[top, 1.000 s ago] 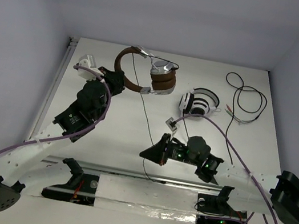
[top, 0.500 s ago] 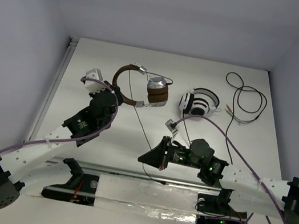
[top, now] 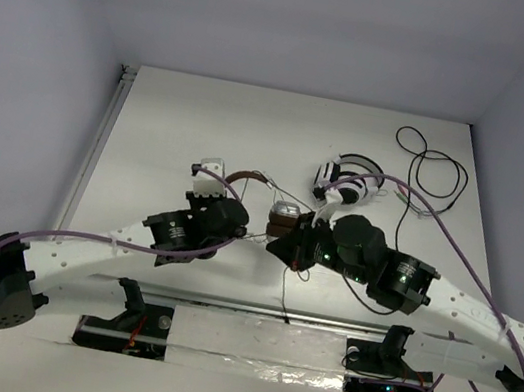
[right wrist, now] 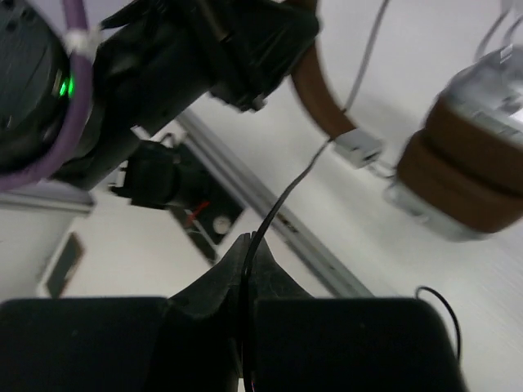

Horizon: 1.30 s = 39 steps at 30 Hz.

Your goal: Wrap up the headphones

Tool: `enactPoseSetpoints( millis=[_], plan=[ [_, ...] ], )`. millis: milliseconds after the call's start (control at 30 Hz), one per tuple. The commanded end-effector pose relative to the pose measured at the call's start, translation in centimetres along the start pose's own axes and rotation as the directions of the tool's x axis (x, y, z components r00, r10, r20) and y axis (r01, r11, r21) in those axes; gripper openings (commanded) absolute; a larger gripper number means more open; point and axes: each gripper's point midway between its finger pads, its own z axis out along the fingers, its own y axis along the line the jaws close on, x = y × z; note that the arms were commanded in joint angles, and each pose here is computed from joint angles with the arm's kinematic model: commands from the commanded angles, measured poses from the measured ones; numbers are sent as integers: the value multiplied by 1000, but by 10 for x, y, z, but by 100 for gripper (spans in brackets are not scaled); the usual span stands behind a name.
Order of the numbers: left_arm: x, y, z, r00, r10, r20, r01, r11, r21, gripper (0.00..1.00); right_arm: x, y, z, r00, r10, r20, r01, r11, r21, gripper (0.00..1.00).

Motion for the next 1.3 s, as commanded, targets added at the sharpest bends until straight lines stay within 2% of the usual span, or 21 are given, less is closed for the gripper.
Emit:
enactPoseSetpoints(
  millis=[0,67,133,300,533,667,833,1033,1100,1267],
  plan=[
    [-7,6,-14,1000,25,-6,-25,998,-57,0,-10,-44,-19,991,-133,-29,136,955,264,0],
    [-4,7,-20,996,77,-36,-79,996,-43,0,-28,-52,-28,986,-164,14,149,927,344,0],
    [-2,3,-24,994,92,-66,-92,996,1,0,-35,-59,-36,983,-186,8,167,900,403,0],
    [-15,-16,-38,992,95,-79,-83,986,146,0,-57,-83,-54,969,-239,56,166,806,569,0],
    [4,-27,-48,955,256,-147,-208,937,279,0,-93,-85,-67,937,-308,164,133,751,646,13],
    [7,-39,-57,948,274,-163,-198,907,373,0,-101,-91,-69,924,-338,180,125,711,692,15],
    [-7,-50,-71,961,230,-153,-142,885,444,0,-105,-106,-68,913,-360,192,105,662,742,17],
    [-27,-62,-88,977,159,-141,-60,844,533,0,-99,-132,-57,921,-318,223,53,673,738,17],
    [-38,-63,-93,983,128,-128,-37,834,550,0,-98,-141,-52,927,-284,247,24,700,714,16],
    [-62,-71,-102,993,69,-100,6,794,608,0,-95,-126,-45,922,-199,333,-4,854,520,16]
  ],
)
